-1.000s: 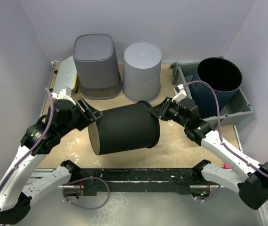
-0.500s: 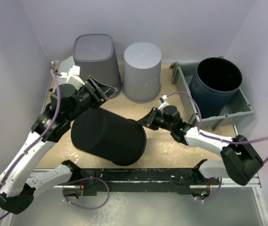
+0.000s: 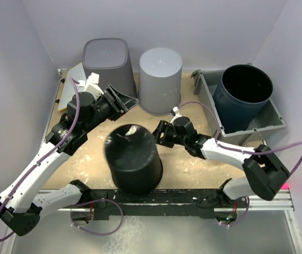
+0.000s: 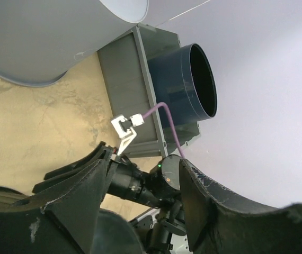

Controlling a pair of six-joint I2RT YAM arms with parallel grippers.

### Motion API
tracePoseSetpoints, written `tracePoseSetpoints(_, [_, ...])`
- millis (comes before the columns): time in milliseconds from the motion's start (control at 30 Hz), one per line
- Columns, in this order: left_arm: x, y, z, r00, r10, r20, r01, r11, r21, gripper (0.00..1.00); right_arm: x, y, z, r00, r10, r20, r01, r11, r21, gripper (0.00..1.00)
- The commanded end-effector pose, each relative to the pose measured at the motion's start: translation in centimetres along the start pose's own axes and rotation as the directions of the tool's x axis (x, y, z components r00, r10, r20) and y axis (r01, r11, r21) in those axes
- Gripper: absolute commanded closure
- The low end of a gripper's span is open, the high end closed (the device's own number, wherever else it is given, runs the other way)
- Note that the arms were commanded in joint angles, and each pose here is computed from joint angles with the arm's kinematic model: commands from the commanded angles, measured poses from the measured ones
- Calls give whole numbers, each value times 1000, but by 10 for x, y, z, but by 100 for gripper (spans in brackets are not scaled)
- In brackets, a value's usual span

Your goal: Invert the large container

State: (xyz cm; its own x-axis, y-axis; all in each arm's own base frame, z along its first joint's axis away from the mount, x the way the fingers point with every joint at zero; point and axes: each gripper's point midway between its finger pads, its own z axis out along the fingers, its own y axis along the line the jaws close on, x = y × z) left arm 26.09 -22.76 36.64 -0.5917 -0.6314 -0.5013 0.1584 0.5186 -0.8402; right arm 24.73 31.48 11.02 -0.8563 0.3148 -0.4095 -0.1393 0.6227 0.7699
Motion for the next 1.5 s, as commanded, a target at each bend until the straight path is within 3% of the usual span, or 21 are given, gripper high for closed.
tracePoseSetpoints(0, [-7, -17, 3, 999, 40, 22, -41, 997, 64, 46, -27, -10, -30, 987, -142, 75, 128, 978, 167, 28])
tracePoseSetpoints(167, [-14, -23, 3, 994, 107, 25, -108, 993, 55, 46, -34, -34, -75, 958, -276, 76, 238, 917, 320, 25])
tracePoseSetpoints(400, [-30, -34, -19, 966, 257, 39, -258, 966, 17, 46, 15, -68, -142, 940, -323, -113, 342, 865, 366, 26])
tracePoseSetpoints(500, [-40, -39, -30, 949, 307, 66, -308, 951, 1, 46, 39, -65, -159, 905, -372, -204, 417, 870, 264, 27])
tracePoseSetpoints(567, [-48, -40, -36, 938, 334, 90, -334, 943, -17, 45, 66, -52, -163, 873, -392, -290, 435, 894, 103, 28])
tracePoseSetpoints(667, [-61, -41, -42, 927, 348, 138, -343, 937, -59, 45, 103, -37, -160, 838, -388, -384, 381, 919, -98, 27])
tracePoseSetpoints(933, [-96, -19, -63, 911, 302, 282, -236, 941, -244, 46, 125, 42, -115, 813, -508, -284, 384, 835, -393, 24])
tracePoseSetpoints(1133, [-102, -20, -73, 903, 289, 318, -215, 945, -246, 46, 84, 87, -31, 873, -474, -114, 413, 844, -342, 24])
tracePoseSetpoints(1267, [-106, -23, -79, 898, 291, 330, -215, 944, -249, 46, 72, 115, 21, 888, -443, -122, 384, 861, -335, 24])
tracePoseSetpoints(1467, [-110, -19, -94, 886, 311, 345, -221, 935, -277, 46, 69, 125, 39, 908, -402, -121, 343, 877, -338, 24])
